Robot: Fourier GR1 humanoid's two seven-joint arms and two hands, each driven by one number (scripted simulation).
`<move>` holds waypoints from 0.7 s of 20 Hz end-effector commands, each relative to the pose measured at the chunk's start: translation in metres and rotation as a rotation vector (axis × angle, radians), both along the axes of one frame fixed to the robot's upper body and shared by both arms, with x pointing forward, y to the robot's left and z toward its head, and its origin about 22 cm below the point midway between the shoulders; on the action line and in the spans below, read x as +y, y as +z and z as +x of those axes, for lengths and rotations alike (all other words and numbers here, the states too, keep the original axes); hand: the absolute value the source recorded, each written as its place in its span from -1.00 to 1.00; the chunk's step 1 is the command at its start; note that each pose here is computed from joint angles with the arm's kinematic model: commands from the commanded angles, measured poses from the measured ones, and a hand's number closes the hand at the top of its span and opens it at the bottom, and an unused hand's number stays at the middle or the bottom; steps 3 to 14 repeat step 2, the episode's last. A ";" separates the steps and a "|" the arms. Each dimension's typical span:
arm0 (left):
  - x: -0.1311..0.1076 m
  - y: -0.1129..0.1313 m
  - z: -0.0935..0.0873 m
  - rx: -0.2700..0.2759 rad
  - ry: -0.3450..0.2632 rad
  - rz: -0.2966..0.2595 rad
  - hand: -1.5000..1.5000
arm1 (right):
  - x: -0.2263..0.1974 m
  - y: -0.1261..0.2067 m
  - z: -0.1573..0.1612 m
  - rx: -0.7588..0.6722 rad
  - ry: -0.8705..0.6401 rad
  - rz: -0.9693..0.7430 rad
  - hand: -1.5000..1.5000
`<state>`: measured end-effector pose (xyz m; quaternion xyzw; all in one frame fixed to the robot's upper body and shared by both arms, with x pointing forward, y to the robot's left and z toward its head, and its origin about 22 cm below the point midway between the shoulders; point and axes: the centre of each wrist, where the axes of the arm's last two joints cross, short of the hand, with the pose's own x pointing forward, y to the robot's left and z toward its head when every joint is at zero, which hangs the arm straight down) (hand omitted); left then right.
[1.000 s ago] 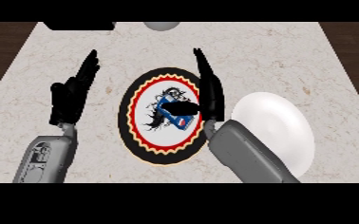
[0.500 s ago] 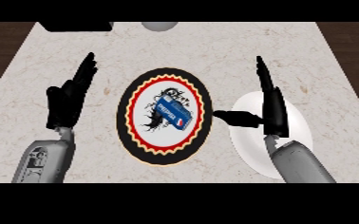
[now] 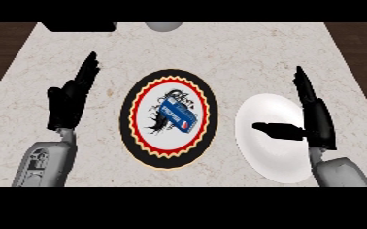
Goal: Pick the can from the plate and place it in the plate
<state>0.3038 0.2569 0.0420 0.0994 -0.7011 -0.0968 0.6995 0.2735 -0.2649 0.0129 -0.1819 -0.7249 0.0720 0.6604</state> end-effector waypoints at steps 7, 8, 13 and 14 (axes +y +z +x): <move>-0.001 0.007 0.004 0.000 -0.007 -0.010 0.00 | -0.050 -0.013 -0.014 0.024 -0.002 0.001 -1.00; -0.001 0.007 0.004 0.000 -0.007 -0.010 0.00 | -0.050 -0.013 -0.014 0.024 -0.002 0.001 -1.00; -0.001 0.007 0.004 0.000 -0.007 -0.010 0.00 | -0.050 -0.013 -0.014 0.024 -0.002 0.001 -1.00; -0.001 0.007 0.004 0.000 -0.007 -0.010 0.00 | -0.050 -0.013 -0.014 0.024 -0.002 0.001 -1.00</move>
